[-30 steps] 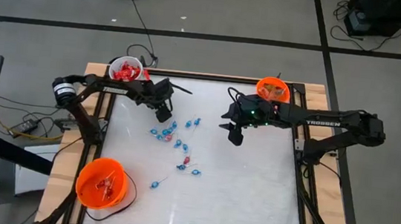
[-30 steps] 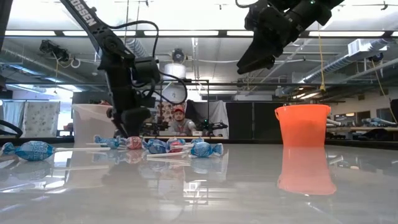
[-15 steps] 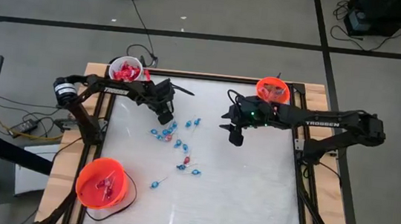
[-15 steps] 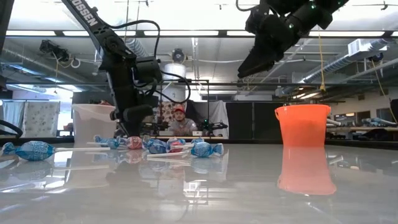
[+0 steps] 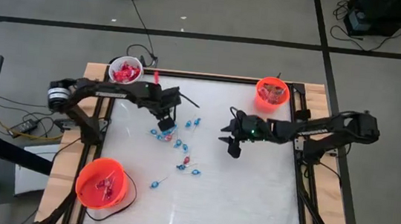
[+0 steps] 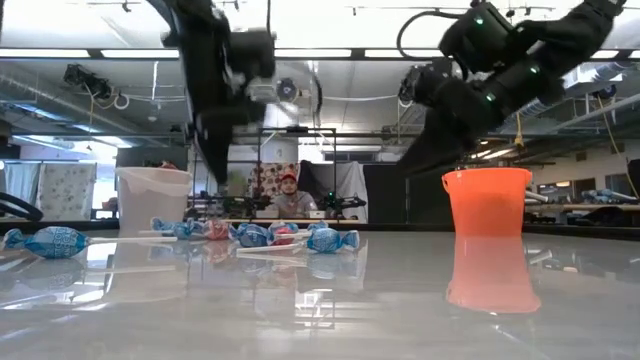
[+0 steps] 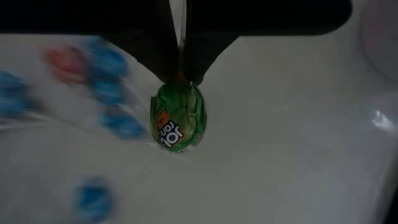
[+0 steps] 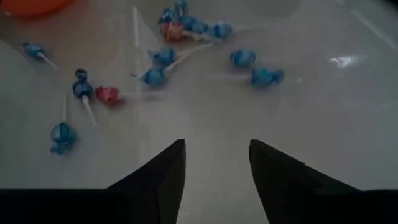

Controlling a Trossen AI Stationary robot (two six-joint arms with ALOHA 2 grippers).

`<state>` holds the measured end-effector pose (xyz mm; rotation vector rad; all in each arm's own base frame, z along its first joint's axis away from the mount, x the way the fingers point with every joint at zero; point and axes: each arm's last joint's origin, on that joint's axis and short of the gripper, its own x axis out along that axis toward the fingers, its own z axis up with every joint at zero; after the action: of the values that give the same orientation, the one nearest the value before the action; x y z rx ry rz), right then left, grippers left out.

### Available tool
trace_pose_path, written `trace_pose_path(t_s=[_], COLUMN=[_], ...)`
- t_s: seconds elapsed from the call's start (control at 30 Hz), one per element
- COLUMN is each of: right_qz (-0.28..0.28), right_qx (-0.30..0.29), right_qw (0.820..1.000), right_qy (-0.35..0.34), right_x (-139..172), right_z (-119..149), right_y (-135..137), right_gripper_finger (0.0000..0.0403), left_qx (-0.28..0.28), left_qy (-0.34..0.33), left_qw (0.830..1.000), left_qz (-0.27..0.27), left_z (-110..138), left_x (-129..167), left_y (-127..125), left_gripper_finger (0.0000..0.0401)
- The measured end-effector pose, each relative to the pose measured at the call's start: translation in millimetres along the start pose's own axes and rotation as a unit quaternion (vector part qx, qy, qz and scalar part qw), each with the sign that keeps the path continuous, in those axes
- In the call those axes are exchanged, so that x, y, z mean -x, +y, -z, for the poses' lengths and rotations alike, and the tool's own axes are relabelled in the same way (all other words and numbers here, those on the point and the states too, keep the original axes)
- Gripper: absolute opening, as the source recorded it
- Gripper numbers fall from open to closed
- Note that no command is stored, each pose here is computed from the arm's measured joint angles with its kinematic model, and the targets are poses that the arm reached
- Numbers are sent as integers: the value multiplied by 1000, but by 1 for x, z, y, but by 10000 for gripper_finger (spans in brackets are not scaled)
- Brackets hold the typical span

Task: Sort candy by brand, put in halloween buckets
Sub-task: Put the green lollipop into the bottom orange bucket

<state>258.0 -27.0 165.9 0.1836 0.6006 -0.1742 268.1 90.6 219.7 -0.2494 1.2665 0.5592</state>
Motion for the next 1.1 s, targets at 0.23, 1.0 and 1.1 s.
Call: trace_pose_path(t_s=[0.23,1.0,1.1], right_qz=[17,-41,-28], right_qx=[-24,-89,-100], right_qw=[1000,992,991], right_qy=[6,-76,-79], right_x=[-7,-15,-16], right_z=[35,43,43], right_y=[27,69,68], right_gripper_finger=[174,167,167], left_qx=[12,-19,-27], left_qy=[-52,141,160], left_qw=[999,959,962], left_qz=[3,244,220], left_z=[32,193,202], left_x=[78,159,144], left_y=[-26,-119,-135], left_gripper_finger=[20,23,37])
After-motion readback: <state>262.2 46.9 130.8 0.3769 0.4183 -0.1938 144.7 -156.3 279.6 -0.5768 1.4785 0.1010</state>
